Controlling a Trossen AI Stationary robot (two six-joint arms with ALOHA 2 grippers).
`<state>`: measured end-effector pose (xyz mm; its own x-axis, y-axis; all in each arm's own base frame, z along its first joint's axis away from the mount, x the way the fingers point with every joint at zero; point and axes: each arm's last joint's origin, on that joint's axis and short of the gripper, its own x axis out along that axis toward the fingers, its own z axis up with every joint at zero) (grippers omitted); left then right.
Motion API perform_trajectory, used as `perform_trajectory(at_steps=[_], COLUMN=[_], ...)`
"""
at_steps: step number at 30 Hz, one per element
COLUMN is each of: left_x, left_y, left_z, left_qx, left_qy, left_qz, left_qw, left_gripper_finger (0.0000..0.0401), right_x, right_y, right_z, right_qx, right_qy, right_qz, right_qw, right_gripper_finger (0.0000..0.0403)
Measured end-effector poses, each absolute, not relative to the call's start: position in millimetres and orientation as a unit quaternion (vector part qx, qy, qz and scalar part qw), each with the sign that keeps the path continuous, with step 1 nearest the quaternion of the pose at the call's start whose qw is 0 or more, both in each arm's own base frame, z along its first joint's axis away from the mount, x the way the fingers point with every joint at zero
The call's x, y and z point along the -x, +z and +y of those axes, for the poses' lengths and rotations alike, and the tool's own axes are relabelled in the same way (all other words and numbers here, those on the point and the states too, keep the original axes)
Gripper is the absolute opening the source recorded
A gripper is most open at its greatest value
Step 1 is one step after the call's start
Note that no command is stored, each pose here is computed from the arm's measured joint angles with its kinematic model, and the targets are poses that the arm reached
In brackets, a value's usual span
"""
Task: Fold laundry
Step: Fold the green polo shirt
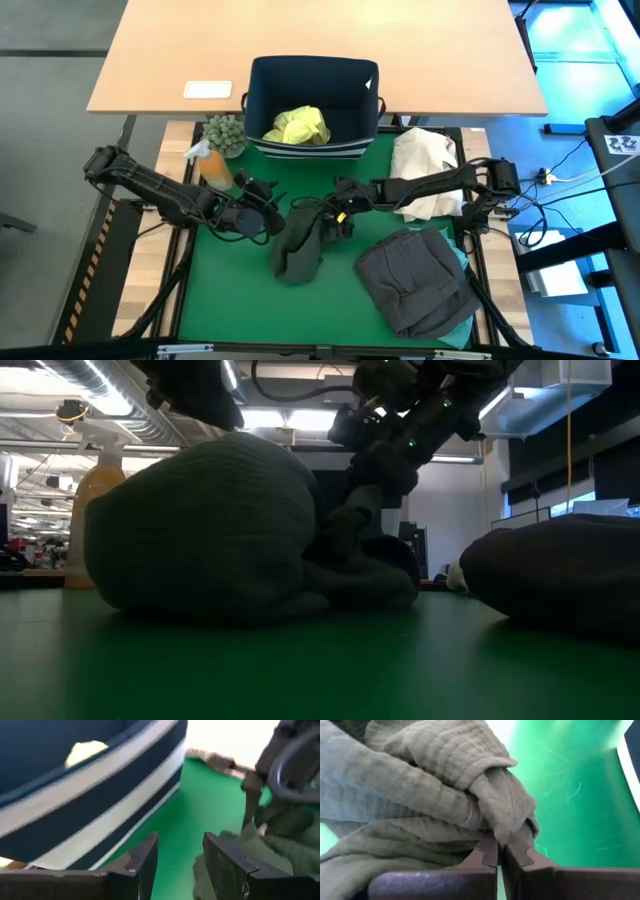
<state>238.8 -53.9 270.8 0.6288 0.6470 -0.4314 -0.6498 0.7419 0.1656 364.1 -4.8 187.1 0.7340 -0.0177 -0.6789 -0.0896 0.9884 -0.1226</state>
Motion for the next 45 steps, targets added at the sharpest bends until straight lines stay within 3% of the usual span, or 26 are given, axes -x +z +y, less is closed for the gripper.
perform_trajectory(at_steps=[11,18,26,42,45], left_x=[-252.2,-253.6,-253.9,-260.0,-260.5], left_y=[250.9,247.2,247.8,250.7,249.8], left_z=[-52.7,-55.6,-54.6,-62.6,-65.2], left_qx=[-0.009,0.009,-0.062,-0.019,-0.016], left_qy=[0.351,0.311,0.294,0.224,0.176], left_qz=[0.284,0.312,0.33,0.323,0.342], left_qw=[0.892,0.898,0.895,0.919,0.923], left_gripper_finger=[0.015,0.015,0.015,0.015,0.015], right_x=[-364.1,-365.0,-370.9,-372.0,-372.5], right_y=[187.2,188.2,195.5,197.4,198.2], right_z=[-2.5,-2.9,-3.2,-6.3,-6.1], right_qx=[0.038,0.016,0.019,0.034,0.032], right_qy=[0.011,-0.01,-0.011,-0.06,-0.056], right_qz=[0.364,0.358,0.312,0.302,0.297], right_qw=[0.93,0.934,0.95,0.951,0.953], right_gripper_finger=[0.0035,0.0033,0.0033,0.0033,0.0033])
